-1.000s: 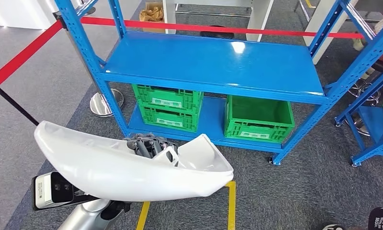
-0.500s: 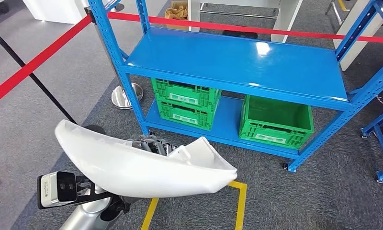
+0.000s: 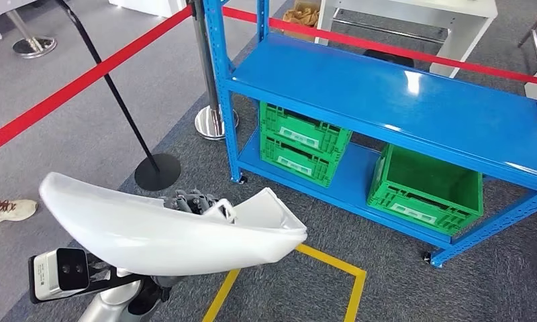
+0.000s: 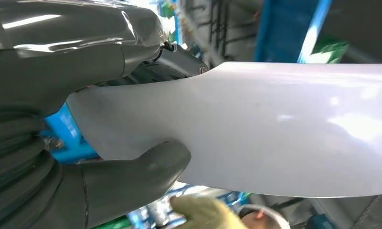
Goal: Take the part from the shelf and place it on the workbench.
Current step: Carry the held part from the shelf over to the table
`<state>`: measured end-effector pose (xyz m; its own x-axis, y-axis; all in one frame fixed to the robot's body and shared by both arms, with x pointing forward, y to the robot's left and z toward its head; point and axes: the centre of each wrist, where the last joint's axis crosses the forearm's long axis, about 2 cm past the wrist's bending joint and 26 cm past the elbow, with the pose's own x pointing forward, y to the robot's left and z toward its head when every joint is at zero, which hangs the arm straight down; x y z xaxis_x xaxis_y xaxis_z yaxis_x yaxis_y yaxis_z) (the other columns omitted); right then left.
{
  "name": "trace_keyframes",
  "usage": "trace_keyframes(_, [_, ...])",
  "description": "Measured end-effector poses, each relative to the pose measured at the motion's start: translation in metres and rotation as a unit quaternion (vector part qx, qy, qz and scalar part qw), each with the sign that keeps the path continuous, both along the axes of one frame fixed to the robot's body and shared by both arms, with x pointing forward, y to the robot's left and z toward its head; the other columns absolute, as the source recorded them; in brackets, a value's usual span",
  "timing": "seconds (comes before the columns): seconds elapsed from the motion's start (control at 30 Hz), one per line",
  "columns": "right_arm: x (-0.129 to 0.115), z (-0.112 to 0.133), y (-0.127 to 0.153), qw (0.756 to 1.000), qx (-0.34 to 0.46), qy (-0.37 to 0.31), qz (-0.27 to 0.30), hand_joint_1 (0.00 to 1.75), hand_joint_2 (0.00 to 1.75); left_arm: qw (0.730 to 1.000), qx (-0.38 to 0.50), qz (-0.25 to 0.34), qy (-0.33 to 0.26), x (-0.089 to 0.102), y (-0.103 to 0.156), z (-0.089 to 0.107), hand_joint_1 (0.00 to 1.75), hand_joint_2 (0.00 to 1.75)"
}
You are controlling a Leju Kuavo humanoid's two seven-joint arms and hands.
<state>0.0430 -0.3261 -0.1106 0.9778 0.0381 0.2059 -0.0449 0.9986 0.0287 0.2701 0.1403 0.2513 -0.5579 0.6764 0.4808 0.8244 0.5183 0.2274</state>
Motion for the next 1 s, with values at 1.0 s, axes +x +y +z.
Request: trace_keyframes(1.0, [0.001,0.001,-0.007,1.0,-0.009,0.009,0.024,0.0,0.0,0.999,0.01,0.041,-0.031,-0.008,0.007,0.006,1.75,1.75])
